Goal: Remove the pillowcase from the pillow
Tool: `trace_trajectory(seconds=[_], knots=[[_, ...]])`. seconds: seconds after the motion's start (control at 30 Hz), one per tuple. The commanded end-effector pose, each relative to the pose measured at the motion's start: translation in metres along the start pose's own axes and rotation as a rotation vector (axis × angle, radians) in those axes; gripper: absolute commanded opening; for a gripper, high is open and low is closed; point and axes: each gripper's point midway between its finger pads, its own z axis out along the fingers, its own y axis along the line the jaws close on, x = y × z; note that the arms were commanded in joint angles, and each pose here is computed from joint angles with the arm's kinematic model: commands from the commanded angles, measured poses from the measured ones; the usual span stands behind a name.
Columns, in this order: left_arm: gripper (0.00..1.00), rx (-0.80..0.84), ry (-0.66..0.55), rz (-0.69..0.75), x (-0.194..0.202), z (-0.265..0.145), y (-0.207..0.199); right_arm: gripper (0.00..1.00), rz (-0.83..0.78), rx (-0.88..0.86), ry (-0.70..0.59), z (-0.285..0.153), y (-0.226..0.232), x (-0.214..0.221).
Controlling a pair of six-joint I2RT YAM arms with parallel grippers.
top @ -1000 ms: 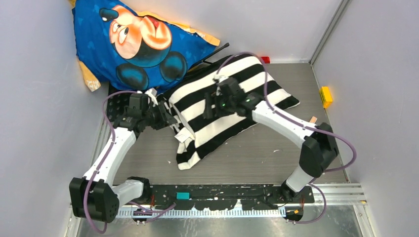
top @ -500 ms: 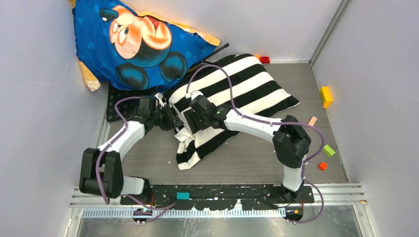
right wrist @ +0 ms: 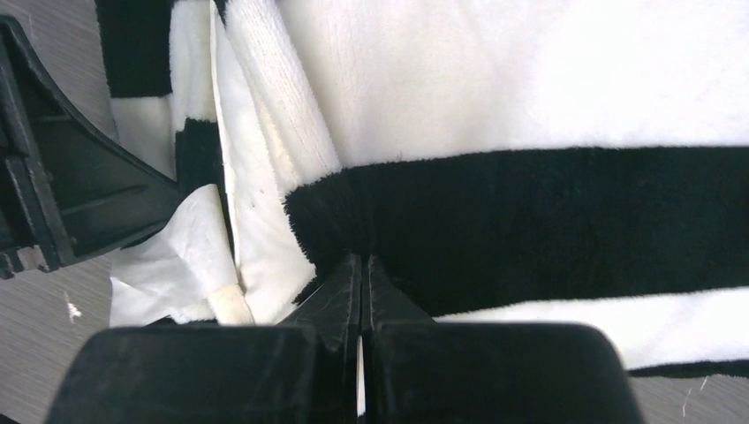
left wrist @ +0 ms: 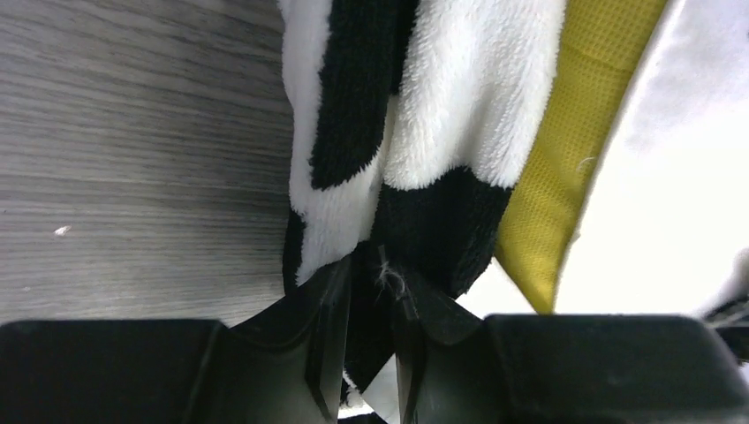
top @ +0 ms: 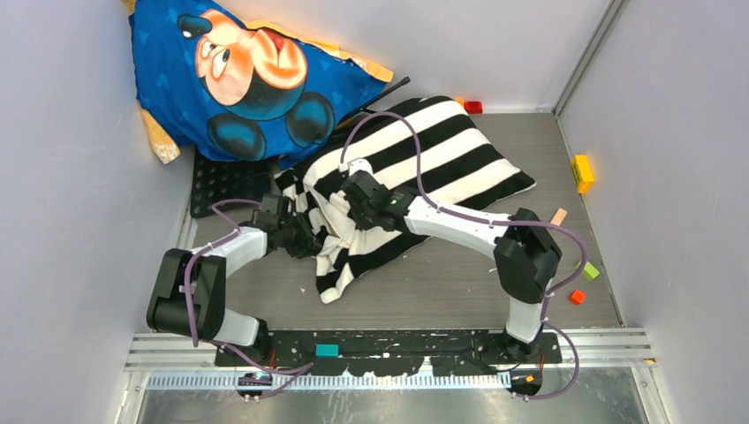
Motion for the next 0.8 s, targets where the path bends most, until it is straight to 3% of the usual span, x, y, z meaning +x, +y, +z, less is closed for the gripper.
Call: trace_trajectory(seconds=[0.0,0.13,0.23,0.37,0.57,0.77], knots=[[0.26,-0.081,-0.043,0.06,0.004,-0.007,0.024,0.0,0.12,0.013,-0.149,-0.037,-0.016,-0.043],[0.32,0.073,-0.123,0.151,-0.008,-0.037,-0.012,0.0,0.147,-0.05,-0.161,-0.045,-0.009,-0.045],[0.43,0.252,-0.175,0.212,-0.015,-0.064,-0.054,0.0,0.155,-0.094,-0.157,-0.048,-0.002,-0.043],[0.52,0.399,-0.155,0.216,-0.017,-0.081,-0.091,0.0,0.164,-0.102,-0.142,-0.045,-0.002,-0.036],[0.66,0.436,-0.08,0.153,-0.025,-0.063,-0.106,0.0,0.189,-0.131,-0.152,-0.047,0.002,-0.037],[0.72,0.329,-0.203,0.066,-0.058,-0.061,-0.086,0.0,0.198,-0.139,-0.158,-0.052,0.002,-0.038]])
